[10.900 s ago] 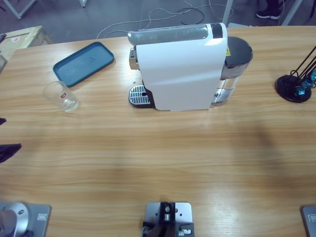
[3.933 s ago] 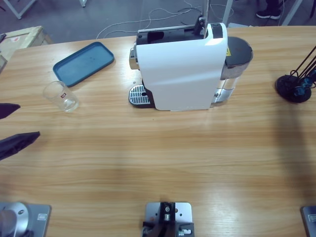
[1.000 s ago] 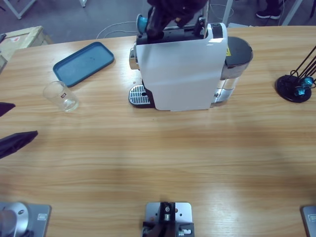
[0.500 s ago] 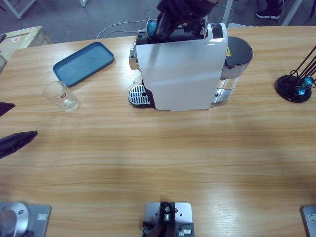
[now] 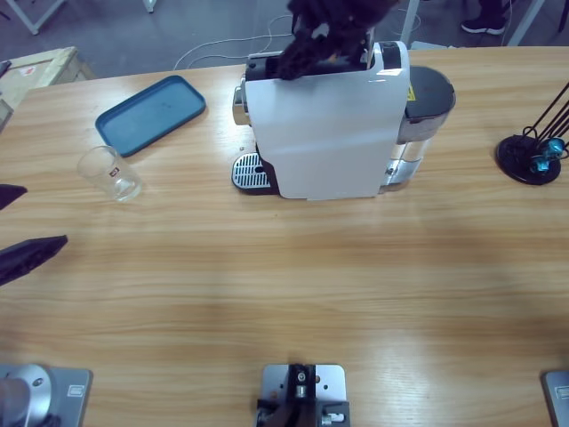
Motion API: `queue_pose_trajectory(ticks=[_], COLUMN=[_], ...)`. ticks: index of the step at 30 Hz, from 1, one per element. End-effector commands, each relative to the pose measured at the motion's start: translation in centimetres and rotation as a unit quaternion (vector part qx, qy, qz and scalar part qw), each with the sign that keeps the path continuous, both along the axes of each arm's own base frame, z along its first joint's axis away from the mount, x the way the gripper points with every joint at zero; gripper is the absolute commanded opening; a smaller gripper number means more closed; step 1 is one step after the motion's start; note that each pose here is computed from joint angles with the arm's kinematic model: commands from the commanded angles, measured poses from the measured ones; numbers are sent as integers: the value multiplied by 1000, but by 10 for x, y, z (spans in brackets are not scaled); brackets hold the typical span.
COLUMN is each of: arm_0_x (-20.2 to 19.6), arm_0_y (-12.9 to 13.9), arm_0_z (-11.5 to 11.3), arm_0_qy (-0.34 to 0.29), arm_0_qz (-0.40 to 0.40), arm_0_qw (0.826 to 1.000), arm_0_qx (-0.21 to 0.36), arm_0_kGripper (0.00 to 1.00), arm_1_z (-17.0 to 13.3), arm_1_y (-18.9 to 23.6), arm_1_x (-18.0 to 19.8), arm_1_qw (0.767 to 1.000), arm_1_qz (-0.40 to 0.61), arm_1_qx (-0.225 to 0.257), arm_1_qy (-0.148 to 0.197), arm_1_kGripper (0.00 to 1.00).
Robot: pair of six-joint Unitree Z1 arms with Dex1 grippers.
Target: Pour coffee
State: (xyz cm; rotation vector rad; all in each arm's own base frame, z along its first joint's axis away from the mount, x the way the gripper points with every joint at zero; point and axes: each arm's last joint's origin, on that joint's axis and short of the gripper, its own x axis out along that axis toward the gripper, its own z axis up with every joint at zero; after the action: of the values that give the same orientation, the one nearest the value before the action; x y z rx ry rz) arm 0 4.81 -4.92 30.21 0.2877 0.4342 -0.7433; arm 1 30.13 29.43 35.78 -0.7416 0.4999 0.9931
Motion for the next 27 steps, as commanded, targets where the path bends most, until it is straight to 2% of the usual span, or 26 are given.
queue_pose_trajectory(ticks=[1,4,6,7,8,10,12,15,17,19,23,27], arm_0_x=[-2,-1,0,0,0,0,1,2,2,2,2,2], arm_0_y=[3,2,1,1,1,0,-2,-3,-4,-3,-3,-3], arm_0_z=[-7,-7,-7,-7,-7,-7,-7,-8,-8,-8,-8,-8], arm_0_qy=[-1,2,4,4,4,5,7,9,9,9,8,8], arm_0_qz=[5,2,1,1,2,0,-1,-2,-2,-2,-1,-2], arm_0_qw=[1000,1000,1000,1000,1000,1000,1000,1000,1000,1000,1000,1000], arm_0_qx=[7,8,9,9,9,6,8,11,11,10,10,10], arm_0_kGripper=[945,945,944,935,918,913,913,913,913,913,908,913], arm_1_z=[37,12,-3,-6,-7,-5,-1,10,6,1,-5,7], arm_1_y=[-1,-5,-24,-39,-59,-85,-99,-108,-106,-96,-59,-28], arm_1_x=[-77,-110,-128,-135,-145,-155,-156,-130,-99,-70,-28,-29], arm_1_qw=[995,991,984,976,960,940,918,873,842,825,823,831], arm_1_qz=[24,-31,-96,-135,-183,-246,-309,-378,-425,-444,-433,-384], arm_1_qx=[85,100,123,142,182,218,242,307,332,349,366,400], arm_1_qy=[46,86,91,99,106,93,63,33,15,13,30,46], arm_1_kGripper=[0,0,0,0,0,0,0,0,0,0,0,0])
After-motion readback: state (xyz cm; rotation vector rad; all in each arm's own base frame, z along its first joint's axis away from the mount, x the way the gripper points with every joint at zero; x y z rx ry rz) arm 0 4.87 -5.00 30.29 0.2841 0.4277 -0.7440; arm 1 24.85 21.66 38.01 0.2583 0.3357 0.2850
